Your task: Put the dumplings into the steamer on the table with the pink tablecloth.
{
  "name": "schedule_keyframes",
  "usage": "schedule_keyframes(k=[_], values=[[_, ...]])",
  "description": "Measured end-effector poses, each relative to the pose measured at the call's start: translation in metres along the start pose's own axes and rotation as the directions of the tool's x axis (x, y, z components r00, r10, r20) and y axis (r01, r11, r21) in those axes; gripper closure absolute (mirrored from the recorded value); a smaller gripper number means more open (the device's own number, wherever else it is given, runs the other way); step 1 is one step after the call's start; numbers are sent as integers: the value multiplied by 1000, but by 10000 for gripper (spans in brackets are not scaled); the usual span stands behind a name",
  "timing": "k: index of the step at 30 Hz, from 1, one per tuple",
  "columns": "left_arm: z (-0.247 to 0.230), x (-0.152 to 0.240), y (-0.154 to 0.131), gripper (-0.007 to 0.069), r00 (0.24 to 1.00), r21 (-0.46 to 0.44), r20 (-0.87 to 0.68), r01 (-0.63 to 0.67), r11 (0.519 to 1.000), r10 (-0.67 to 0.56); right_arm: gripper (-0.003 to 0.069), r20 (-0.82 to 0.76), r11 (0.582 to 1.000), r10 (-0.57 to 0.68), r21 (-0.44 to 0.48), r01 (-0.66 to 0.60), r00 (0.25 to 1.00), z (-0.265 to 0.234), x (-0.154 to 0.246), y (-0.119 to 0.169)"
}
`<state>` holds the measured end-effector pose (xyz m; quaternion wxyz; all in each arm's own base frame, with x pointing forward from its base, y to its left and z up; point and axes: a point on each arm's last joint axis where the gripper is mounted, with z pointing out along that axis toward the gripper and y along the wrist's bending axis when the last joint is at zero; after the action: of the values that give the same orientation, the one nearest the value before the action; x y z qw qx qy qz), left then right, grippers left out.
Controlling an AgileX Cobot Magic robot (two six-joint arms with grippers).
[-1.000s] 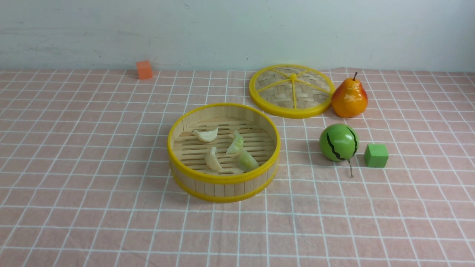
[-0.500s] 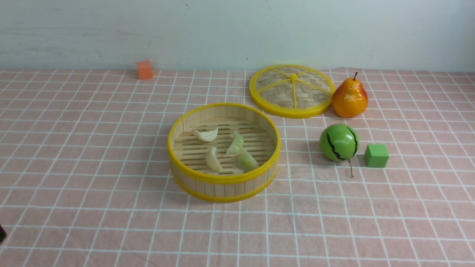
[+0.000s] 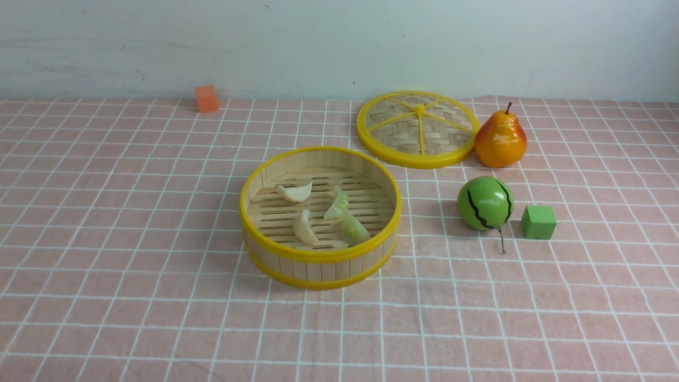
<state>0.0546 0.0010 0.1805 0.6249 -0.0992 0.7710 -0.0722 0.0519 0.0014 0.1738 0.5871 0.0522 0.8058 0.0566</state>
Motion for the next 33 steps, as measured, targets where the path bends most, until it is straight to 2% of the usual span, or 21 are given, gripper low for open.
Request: schedule_keyframes(k=[8, 33], values=[[0, 9, 2, 639, 997, -21, -78, -18, 1000, 17, 603, 0, 1000, 0, 0, 0, 1000, 0, 0, 0], [0, 9, 3, 639, 996, -20, -82, -43, 999, 41, 564, 0, 1000, 0, 0, 0, 1000, 0, 0, 0]])
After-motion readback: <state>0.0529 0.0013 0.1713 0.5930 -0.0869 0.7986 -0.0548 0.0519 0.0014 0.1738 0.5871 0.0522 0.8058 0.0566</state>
